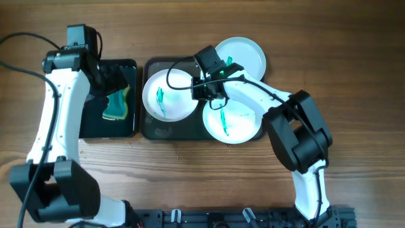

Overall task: Clean dirty plates on tray and stack at the side
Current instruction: 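Grasp the green-yellow sponge with the left gripper and lift it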

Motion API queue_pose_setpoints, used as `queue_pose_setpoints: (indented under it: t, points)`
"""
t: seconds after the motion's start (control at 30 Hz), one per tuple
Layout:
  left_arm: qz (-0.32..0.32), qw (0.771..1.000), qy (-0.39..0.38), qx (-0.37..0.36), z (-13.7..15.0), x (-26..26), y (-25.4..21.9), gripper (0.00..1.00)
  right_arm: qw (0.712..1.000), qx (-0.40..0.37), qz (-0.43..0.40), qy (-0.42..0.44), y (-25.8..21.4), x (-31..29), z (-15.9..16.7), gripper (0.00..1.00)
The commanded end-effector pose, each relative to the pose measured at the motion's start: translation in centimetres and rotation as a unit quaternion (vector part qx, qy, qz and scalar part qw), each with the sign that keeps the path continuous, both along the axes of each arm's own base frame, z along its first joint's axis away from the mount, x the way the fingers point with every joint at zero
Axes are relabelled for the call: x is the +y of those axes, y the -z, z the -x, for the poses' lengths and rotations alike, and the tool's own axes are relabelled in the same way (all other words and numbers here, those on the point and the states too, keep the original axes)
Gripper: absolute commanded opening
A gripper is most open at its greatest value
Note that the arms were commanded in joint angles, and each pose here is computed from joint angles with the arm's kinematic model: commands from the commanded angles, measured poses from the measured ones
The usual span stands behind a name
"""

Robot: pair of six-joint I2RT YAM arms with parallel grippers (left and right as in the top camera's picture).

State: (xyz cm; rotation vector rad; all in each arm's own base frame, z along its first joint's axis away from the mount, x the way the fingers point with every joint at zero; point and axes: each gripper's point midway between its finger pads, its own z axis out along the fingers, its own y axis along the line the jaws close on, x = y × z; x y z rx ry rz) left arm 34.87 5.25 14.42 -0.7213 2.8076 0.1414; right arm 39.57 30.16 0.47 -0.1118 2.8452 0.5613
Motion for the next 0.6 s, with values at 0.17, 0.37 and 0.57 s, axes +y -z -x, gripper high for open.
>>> queue_pose_setpoints:
  t: [0.17, 0.37, 0.57]
  points:
    - [-0.034, 0.998, 0.011, 0.044, -2.0, 1.8, 5.0, 0.79, 1.0, 0.011, 0.009, 0.003, 1.2, -0.2, 0.1, 0.04]
    - [-0.023, 0.996, 0.038, 0.081, -2.3, 1.5, 8.4, 0.69, 1.0, 0.012, 0.007, 0.002, 1.1, -0.1, 0.1, 0.04]
    - [0.012, 0.99, 0.07, 0.121, -2.0, 0.3, 11.7, 0.68, 1.0, 0.01, 0.005, 0.003, 1.1, 0.0, 0.0, 0.04]
